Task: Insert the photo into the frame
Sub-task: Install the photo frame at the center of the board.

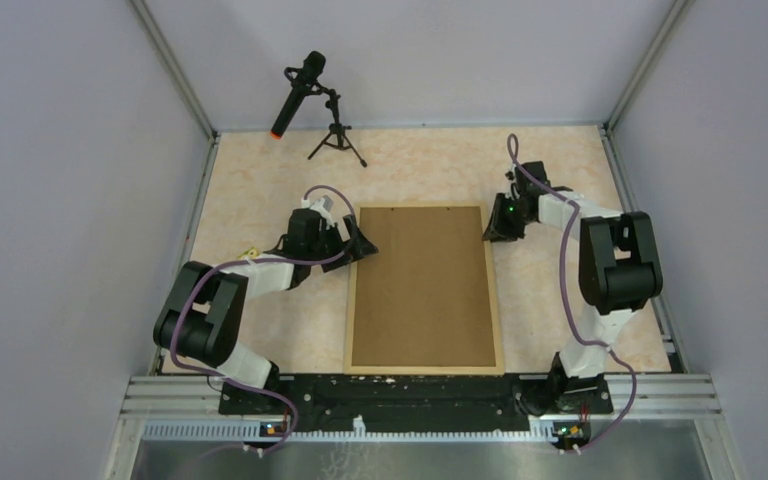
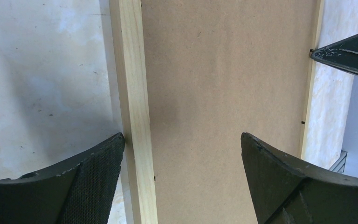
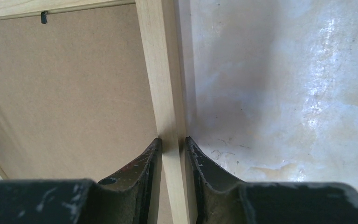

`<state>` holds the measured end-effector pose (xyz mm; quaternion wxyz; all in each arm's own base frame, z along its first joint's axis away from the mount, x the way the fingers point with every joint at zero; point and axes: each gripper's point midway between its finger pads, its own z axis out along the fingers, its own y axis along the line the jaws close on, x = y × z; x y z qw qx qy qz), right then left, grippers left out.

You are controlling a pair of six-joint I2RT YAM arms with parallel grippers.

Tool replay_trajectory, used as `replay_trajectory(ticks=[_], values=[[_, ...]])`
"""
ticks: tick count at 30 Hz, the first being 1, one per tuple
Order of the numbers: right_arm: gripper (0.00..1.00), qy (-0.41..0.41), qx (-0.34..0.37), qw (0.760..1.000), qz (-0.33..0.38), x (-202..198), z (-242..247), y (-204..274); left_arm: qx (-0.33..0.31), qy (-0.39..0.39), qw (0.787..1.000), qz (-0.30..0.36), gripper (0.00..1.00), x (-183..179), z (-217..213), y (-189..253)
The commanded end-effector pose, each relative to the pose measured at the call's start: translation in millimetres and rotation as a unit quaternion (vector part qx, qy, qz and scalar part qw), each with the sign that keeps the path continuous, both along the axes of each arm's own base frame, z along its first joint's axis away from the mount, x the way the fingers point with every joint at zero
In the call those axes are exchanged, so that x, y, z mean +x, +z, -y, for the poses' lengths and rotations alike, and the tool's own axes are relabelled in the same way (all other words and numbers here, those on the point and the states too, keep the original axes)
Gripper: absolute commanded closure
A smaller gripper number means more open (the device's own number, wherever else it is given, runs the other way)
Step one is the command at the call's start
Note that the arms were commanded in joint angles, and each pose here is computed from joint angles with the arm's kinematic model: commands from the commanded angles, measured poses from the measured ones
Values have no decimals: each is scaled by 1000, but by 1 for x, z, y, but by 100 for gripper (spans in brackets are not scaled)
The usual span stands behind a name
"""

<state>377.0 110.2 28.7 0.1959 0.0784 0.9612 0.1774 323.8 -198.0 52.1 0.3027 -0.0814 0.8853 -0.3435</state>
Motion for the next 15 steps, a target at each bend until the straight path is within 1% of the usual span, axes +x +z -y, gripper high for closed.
replay_trajectory(ticks=[1, 9, 15], values=[[77, -2, -23, 1000, -7, 3, 9, -9, 6, -18, 998, -56, 2, -26, 2, -25], [77, -8, -52, 998, -28, 1, 19, -23, 5, -18, 998, -54, 2, -25, 2, -24], [77, 1, -99, 994, -56, -2, 33, -32, 4, -12, 998, -58, 2, -25, -1, -25]])
